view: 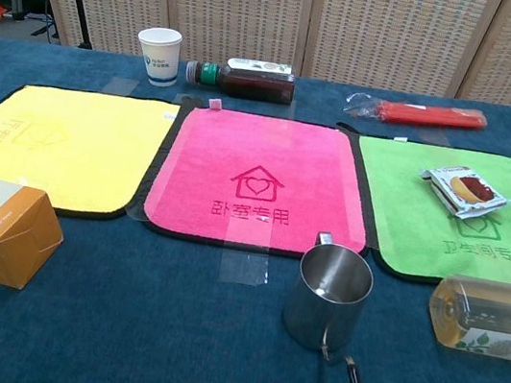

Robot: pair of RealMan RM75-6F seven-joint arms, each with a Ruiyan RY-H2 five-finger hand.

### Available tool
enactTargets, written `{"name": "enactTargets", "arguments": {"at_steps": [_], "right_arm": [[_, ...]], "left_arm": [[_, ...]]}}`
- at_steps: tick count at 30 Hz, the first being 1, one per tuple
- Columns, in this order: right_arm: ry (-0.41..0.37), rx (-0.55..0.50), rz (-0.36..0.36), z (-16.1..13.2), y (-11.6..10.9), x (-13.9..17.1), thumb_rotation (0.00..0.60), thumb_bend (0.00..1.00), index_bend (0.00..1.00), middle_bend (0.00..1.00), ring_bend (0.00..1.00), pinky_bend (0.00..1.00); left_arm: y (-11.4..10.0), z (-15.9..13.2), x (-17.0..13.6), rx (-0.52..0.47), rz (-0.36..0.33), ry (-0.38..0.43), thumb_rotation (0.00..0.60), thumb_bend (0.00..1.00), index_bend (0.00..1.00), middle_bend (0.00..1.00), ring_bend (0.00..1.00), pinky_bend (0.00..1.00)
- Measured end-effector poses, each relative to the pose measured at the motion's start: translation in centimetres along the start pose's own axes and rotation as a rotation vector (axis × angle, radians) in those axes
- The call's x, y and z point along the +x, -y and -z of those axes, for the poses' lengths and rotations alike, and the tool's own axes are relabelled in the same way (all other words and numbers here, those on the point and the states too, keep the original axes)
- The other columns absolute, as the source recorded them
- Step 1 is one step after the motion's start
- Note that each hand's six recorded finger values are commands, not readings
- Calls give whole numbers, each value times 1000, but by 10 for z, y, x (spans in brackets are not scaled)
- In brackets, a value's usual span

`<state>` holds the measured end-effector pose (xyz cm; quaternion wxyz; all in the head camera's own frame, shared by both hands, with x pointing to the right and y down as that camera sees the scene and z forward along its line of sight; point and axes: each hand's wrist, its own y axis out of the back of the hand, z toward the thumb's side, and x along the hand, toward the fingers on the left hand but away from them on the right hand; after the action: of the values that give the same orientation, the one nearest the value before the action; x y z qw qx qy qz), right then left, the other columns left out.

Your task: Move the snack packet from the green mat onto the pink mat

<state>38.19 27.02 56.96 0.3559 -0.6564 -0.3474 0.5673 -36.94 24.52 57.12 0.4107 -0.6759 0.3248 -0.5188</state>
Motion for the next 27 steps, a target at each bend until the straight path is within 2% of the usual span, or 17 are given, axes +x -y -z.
{"name": "enactTargets", "arguments": {"at_steps": [10, 14, 20, 27], "right_arm": [[0, -18, -2, 0, -1, 0, 600, 260, 0, 0, 0, 0], [3, -60, -11, -1, -1, -4, 600, 260, 0, 0, 0, 0], [-6, -218, -72, -6, 2, -23, 600, 303, 0, 0, 0, 0], [1, -493, -168, -14, -5, -64, 600, 337, 0, 0, 0, 0]], "left_arm": [[-2, -1, -2, -3, -6, 2, 600, 69, 0, 0, 0, 0], [-3, -1, -3, -3, -7, -1, 600, 69, 0, 0, 0, 0], [0, -2, -1, 2, -2, 5, 600, 69, 0, 0, 0, 0], [4, -5, 0, 16, 5, 11, 600, 70, 0, 0, 0, 0]]}}
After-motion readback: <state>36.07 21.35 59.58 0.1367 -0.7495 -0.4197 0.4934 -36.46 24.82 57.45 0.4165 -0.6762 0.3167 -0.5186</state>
